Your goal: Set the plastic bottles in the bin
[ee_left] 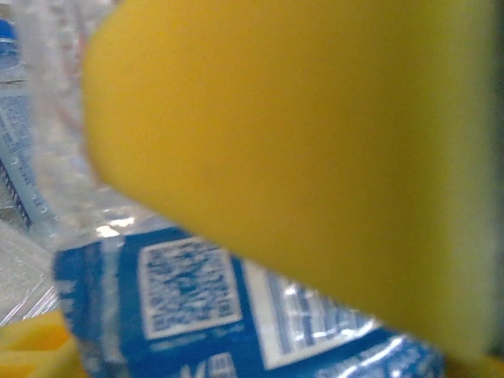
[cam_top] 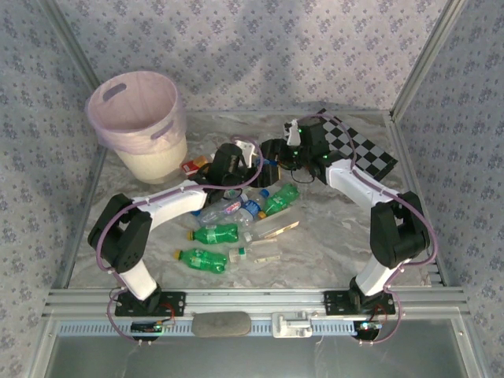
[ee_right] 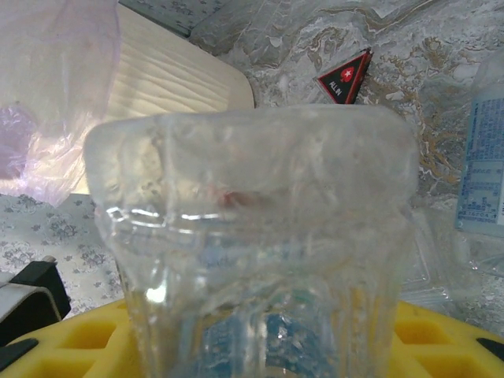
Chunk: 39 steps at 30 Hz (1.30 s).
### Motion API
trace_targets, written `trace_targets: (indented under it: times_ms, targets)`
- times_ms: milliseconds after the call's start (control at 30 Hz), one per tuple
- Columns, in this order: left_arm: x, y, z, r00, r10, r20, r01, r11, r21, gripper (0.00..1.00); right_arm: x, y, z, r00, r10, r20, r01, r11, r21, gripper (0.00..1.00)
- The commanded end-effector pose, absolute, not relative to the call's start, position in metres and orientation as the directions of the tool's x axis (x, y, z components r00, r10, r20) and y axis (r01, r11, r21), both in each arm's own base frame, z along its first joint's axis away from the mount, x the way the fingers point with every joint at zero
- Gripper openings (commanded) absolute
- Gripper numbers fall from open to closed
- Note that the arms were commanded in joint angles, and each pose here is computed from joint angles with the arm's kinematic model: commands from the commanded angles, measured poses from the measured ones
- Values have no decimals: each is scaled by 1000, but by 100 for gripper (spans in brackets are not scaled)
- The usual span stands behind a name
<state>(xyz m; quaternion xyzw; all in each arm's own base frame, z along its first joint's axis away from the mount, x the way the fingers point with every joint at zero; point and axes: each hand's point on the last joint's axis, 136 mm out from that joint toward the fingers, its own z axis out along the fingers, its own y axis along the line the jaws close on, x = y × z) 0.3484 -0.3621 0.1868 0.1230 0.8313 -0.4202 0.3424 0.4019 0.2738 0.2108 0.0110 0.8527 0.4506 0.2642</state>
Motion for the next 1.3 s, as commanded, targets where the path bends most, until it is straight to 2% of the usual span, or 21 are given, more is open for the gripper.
trace_targets:
  times_ms: [0, 233, 400, 533, 733, 800, 967, 1267]
  targets:
    - [364, -352, 190, -712, -126, -690, 469, 646, -602, 69, 390, 281, 229, -864, 250, -437, -246, 549, 799, 54]
    - [362, -349, 188, -711, -127, -692, 466, 652, -598, 55, 392, 283, 228, -863, 254, -437, -244, 548, 800, 57]
    - [365, -339, 182, -718, -155, -679, 426, 673, -604, 52, 398, 276, 234, -855, 277, -439, -236, 546, 804, 78]
    - [371, -323, 173, -730, -191, -657, 372, 695, -615, 51, 404, 262, 243, -835, 309, -456, -236, 548, 803, 87]
    - [377, -297, 176, -711, -210, -672, 337, 737, -586, 51, 411, 234, 250, -796, 359, -487, -217, 582, 784, 90]
    - [380, -286, 182, -694, -208, -690, 333, 757, -563, 51, 408, 225, 236, -797, 361, -484, -188, 612, 768, 91]
    - [391, -258, 211, -636, -196, -746, 325, 809, -490, 51, 409, 214, 229, -781, 362, -509, -165, 667, 727, 94]
    - [415, -182, 288, -529, -210, -822, 232, 896, -378, 51, 409, 225, 213, -807, 317, -498, -179, 672, 719, 94]
